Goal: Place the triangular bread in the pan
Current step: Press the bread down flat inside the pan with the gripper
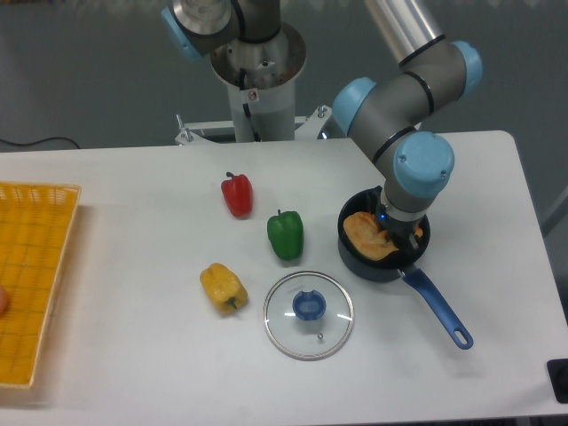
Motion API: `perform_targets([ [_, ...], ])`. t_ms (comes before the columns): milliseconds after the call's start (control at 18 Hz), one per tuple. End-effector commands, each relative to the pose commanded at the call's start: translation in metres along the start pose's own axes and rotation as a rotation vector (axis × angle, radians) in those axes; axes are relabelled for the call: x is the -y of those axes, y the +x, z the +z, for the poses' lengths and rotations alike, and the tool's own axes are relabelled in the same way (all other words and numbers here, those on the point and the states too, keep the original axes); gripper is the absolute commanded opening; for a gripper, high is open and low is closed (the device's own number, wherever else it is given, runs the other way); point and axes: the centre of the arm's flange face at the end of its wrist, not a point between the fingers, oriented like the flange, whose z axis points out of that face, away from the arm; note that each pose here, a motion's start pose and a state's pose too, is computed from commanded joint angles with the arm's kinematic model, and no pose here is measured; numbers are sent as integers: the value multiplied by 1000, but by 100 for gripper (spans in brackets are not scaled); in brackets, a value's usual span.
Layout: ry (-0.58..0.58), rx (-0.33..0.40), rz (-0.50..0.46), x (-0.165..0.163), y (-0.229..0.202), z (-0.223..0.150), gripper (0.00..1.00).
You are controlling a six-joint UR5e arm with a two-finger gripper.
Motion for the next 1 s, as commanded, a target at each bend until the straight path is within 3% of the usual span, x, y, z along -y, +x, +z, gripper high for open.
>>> perform_targets([
  [778,-14,-17,1,-4,-3,13,23],
  [1000,-13,-21,3,-3,-2,15,28],
])
